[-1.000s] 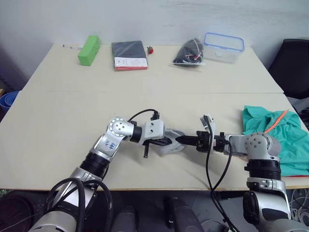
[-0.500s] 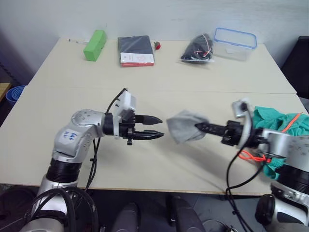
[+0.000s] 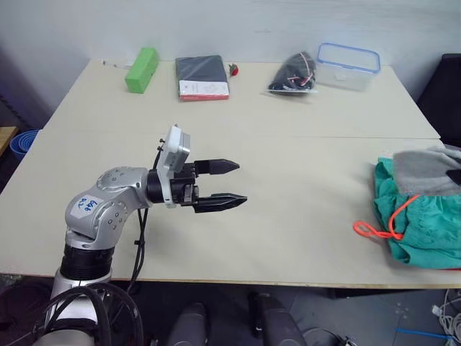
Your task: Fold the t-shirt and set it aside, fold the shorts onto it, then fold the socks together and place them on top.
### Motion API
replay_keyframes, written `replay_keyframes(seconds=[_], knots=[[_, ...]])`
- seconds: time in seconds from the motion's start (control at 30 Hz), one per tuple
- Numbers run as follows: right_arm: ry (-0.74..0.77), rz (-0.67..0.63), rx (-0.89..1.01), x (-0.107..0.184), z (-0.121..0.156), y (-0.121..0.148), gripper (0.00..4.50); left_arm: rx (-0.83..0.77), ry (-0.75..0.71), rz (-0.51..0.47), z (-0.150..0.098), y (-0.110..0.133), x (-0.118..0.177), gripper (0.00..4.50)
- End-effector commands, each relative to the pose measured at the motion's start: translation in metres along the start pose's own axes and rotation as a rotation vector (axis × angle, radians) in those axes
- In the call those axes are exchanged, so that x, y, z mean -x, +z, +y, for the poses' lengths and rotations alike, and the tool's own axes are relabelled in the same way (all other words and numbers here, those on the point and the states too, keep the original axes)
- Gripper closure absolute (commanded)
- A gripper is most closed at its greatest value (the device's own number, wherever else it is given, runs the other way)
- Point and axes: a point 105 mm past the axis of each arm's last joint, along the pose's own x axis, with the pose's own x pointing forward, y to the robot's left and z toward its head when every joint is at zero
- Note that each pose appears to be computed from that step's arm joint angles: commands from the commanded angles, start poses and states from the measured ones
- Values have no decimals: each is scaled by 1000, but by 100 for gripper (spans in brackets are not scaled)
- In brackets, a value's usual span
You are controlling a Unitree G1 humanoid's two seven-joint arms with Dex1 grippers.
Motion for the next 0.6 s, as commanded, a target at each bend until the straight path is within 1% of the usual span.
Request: replay_keyframes(seconds=[0.03, 0.13, 0.23, 0.27, 0.37, 0.4, 0.47, 0.53, 0.6], knots=[[-146, 63, 98, -17, -32, -15, 450, -61, -19, -10, -6, 8, -5, 5], [-237, 98, 188, -33, -52, -28, 450, -78, -12, -1, -3, 9, -6, 5], [-323, 82, 251, -38, -69, -35, 450, -79, -12, -3, 0, 12, -6, 5], [-326, 79, 283, -36, -71, -37, 419, -79, -10, 0, 2, 12, -5, 1], [-325, 93, 600, -20, -72, -44, 320, -68, 2, 10, 7, 12, -1, 0], [-306, 76, 644, -14, -69, -46, 284, -61, 5, 13, 8, 11, 2, 0], [-277, 41, 672, -1, -62, -49, 216, -52, 10, 17, 10, 10, 6, 0], [-268, 5, 667, 17, -55, -47, 143, -41, 21, 22, 12, 9, 10, 0], [-295, -49, 614, 49, -55, -39, 78, -26, 34, 18, 13, 9, 16, 0]])
